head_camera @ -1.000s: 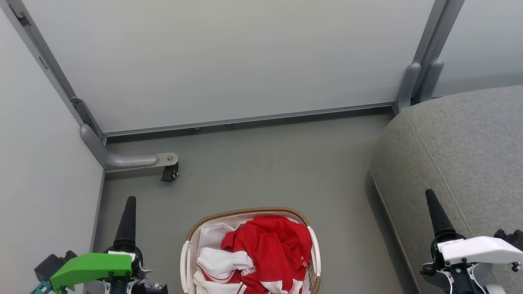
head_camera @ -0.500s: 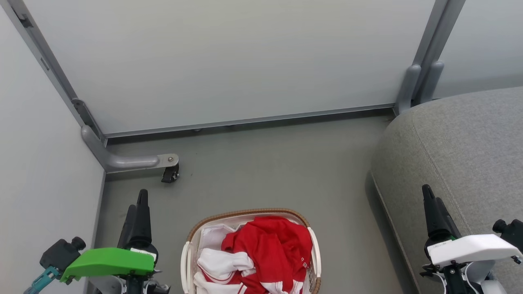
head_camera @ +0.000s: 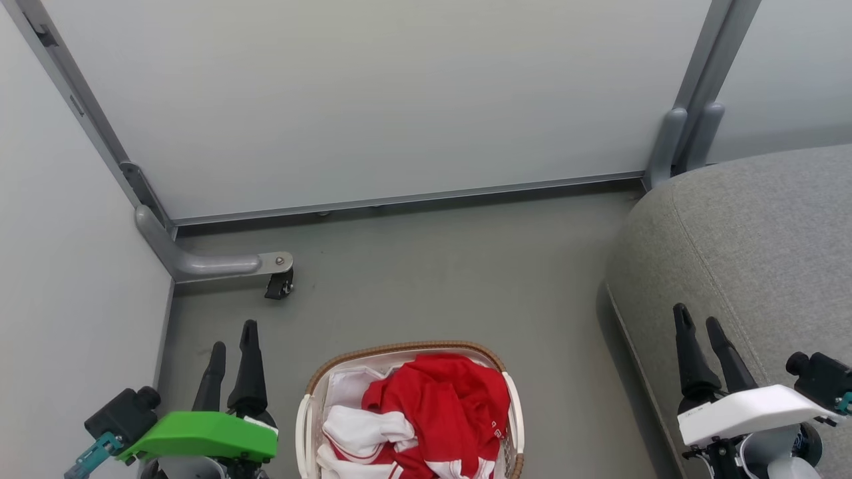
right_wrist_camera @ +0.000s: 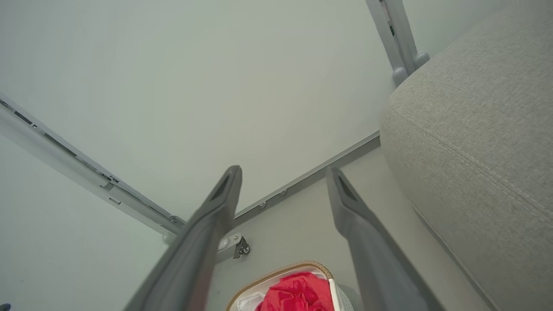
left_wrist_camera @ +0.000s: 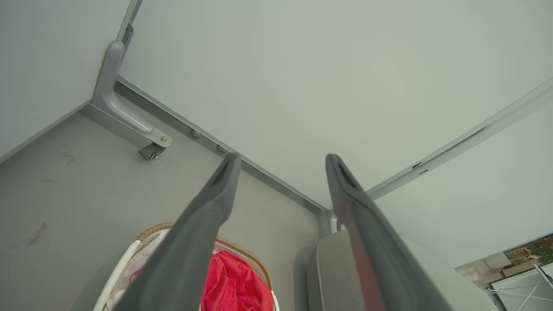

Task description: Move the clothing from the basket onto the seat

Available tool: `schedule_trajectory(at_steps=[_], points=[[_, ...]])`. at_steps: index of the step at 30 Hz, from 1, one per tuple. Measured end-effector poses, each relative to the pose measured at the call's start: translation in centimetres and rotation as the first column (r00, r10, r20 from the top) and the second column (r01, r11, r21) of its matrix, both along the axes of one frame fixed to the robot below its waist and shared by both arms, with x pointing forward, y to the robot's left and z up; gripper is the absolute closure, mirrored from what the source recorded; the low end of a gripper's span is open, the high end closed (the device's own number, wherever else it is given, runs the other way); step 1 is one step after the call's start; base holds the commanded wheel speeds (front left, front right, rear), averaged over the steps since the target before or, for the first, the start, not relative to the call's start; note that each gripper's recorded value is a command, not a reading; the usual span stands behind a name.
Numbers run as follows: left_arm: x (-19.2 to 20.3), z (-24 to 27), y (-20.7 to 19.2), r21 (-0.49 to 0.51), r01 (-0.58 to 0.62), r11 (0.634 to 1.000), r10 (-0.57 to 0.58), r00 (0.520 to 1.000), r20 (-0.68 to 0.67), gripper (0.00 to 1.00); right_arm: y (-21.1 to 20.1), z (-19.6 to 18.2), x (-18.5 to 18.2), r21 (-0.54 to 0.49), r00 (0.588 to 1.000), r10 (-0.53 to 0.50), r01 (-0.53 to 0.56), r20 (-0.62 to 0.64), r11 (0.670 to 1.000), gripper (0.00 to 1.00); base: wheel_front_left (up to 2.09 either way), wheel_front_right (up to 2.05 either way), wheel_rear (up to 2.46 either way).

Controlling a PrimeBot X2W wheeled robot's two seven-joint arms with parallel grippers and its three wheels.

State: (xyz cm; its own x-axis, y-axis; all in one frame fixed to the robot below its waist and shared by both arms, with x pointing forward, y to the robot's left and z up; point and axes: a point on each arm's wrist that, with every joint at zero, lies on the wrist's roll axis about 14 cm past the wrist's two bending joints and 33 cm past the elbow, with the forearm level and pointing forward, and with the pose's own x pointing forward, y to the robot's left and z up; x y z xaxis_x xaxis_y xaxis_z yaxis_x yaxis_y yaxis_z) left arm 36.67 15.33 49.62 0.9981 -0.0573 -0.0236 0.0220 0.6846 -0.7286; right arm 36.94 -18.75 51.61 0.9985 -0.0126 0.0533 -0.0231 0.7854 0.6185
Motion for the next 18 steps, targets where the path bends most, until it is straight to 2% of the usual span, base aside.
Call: schedule_trajectory(at_steps=[18], points=[[-0.7,-1.3,-0.7,0.229,0.026,0.973,-0.024,1.0,-0.01,0.0,0.7,0.0,-0.3,-0.235,1.0,0.021,-0.017,0.015,0.972,0.0,0.0,0.0,0.0]])
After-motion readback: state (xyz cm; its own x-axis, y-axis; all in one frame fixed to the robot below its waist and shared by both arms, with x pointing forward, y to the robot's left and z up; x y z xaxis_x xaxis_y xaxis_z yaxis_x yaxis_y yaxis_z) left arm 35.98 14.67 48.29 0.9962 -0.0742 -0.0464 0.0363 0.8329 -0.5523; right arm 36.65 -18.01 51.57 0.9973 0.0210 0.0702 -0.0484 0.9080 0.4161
